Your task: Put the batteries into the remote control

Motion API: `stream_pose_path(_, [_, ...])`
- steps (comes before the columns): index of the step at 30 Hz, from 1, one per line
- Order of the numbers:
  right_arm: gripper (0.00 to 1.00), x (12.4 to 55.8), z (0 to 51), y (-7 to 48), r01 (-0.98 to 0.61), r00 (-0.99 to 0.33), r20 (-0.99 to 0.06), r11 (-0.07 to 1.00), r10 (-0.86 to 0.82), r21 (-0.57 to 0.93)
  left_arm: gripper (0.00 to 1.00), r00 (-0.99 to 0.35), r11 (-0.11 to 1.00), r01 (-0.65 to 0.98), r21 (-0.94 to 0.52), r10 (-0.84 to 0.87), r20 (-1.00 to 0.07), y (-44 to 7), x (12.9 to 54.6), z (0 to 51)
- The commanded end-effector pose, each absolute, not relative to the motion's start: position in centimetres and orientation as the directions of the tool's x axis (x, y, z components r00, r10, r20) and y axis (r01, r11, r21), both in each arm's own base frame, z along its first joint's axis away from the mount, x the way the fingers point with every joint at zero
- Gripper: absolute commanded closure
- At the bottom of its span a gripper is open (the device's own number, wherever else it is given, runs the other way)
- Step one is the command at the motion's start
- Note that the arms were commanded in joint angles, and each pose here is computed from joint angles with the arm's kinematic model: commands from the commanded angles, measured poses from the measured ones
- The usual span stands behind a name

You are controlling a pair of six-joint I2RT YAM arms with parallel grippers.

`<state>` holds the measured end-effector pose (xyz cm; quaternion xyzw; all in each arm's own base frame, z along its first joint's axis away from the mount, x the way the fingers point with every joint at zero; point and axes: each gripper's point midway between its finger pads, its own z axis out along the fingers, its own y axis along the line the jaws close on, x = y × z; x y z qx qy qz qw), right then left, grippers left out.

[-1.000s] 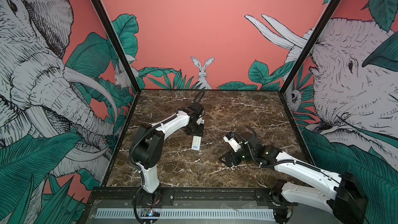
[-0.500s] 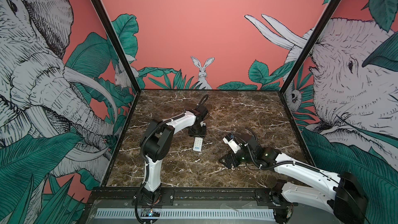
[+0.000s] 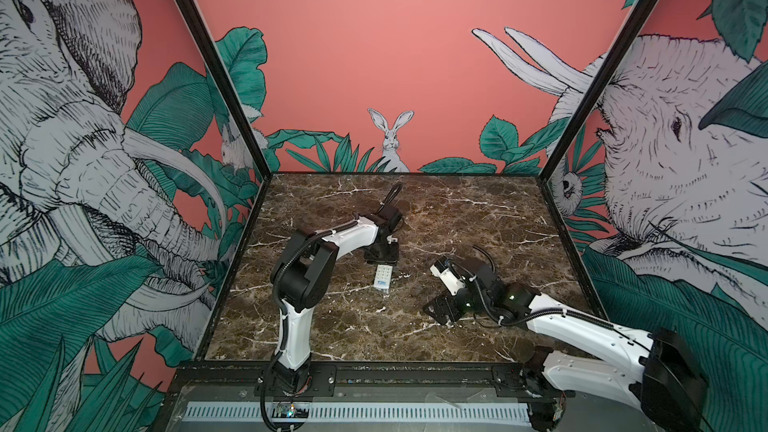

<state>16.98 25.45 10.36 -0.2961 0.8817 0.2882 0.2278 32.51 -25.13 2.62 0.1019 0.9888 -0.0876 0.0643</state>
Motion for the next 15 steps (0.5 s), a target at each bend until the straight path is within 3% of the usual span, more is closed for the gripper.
stream_pose_path(1, [0.11, 17.7, 11.7, 26.1, -0.664, -0.703, -0.6, 0.654, -0.382, 0.361, 0.42, -0.963, 0.96, 0.225, -0.164, 0.193, -0.188, -25.4, 33.1, 2.9])
stream_pose_path(9, [0.11, 17.9, 12.1, 25.0, -0.646, -0.707, -0.592, 0.692, -0.386, 0.32, 0.24, -0.945, 0.95, 0.263, -0.17, 0.218, -0.244, -25.7, 33.7, 4.7])
stream_pose_path(15, [0.11, 18.9, 12.8, 23.5, -0.639, -0.684, -0.601, 0.737, -0.414, 0.219, 0.09, -0.895, 0.943, 0.31, -0.123, 0.246, -0.372, -24.2, 34.5, 9.0])
